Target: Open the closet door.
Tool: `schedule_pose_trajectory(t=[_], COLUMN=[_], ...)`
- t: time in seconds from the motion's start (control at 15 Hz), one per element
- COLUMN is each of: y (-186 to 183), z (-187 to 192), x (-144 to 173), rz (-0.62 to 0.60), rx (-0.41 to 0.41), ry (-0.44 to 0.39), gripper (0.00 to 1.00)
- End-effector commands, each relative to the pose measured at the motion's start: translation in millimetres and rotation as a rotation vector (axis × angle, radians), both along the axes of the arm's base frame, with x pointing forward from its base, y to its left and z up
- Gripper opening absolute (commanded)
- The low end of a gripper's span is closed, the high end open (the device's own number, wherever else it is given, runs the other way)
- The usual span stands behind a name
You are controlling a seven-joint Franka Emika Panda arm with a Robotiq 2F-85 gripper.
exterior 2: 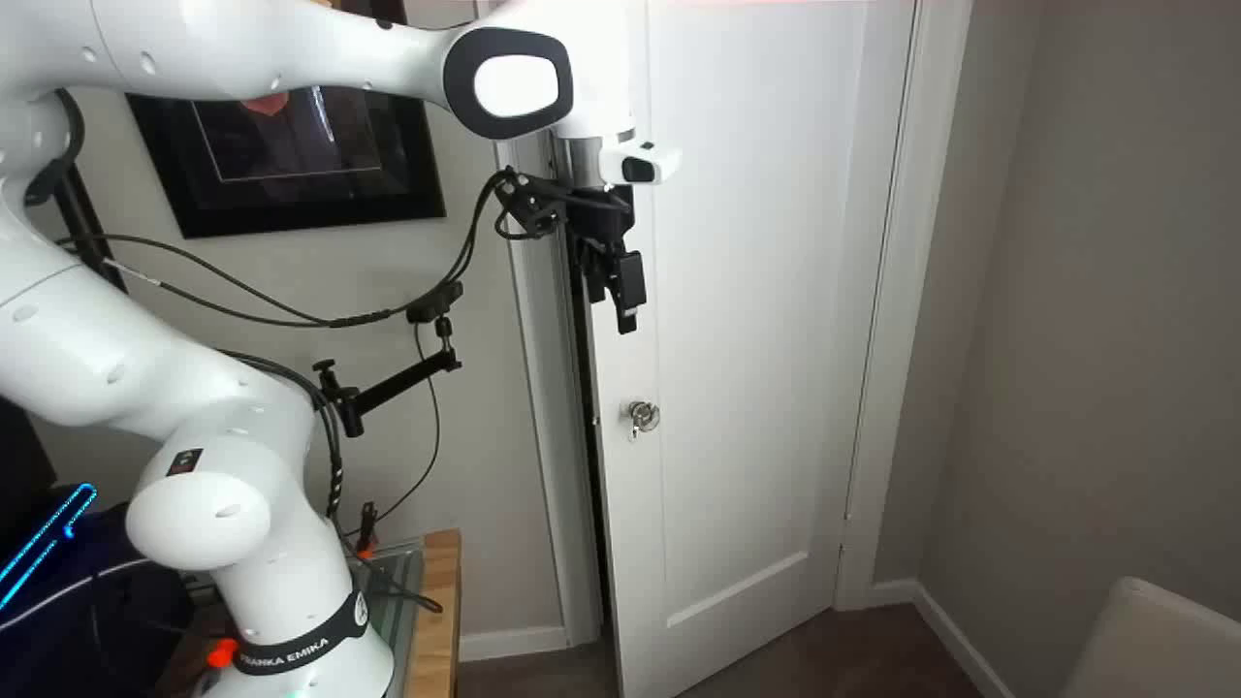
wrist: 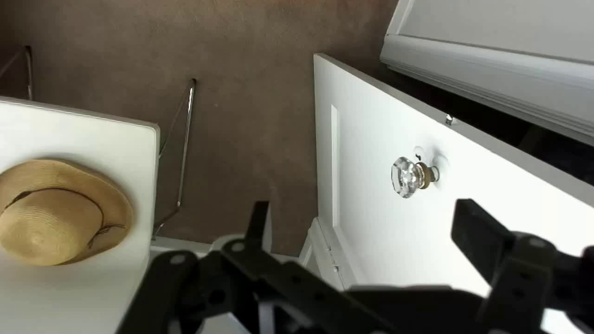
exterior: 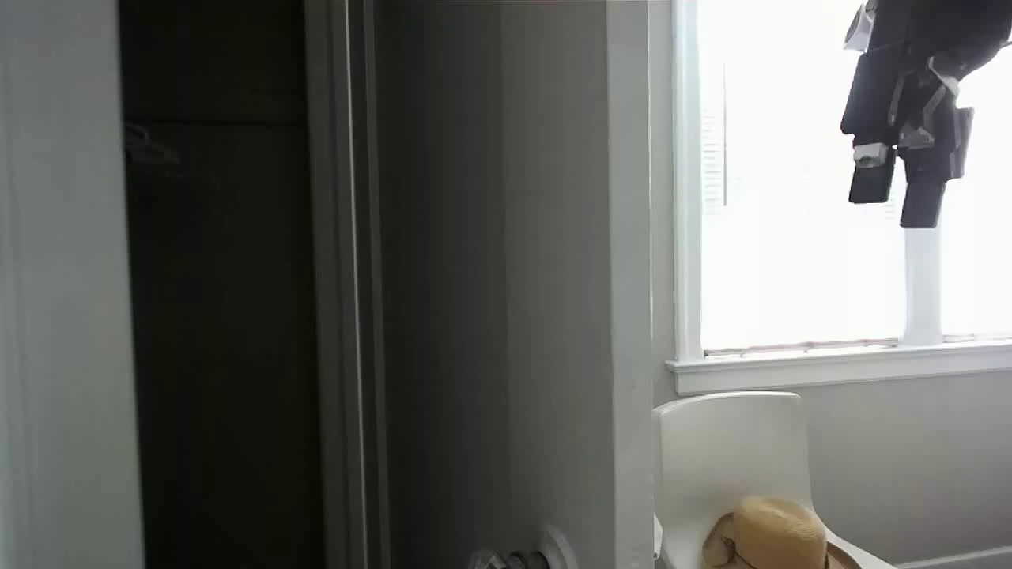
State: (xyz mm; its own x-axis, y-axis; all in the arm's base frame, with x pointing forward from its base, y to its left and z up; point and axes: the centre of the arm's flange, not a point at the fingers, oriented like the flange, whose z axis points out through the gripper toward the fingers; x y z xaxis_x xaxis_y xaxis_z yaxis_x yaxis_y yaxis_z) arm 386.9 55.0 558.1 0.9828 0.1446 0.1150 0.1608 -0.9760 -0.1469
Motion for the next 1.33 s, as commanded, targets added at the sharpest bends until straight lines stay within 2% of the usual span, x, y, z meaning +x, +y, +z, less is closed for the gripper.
schedule_pose_trajectory(t=[0.0, 0.27, 0.4, 0.87, 1.27], y=[0, 0, -6, 0, 31], z=[0, 0, -9, -55, -113], x=[0, 0, 16, 87, 112], rz=[0.000, 0.000, 0.156, 0.517, 0.811], rx=[0.000, 0.000, -0.015, -0.052, -0.041], ry=[0.000, 0.000, -0.052, -0.189, -0.339], gripper=[1.00, 1.00, 1.00, 1.00, 1.00])
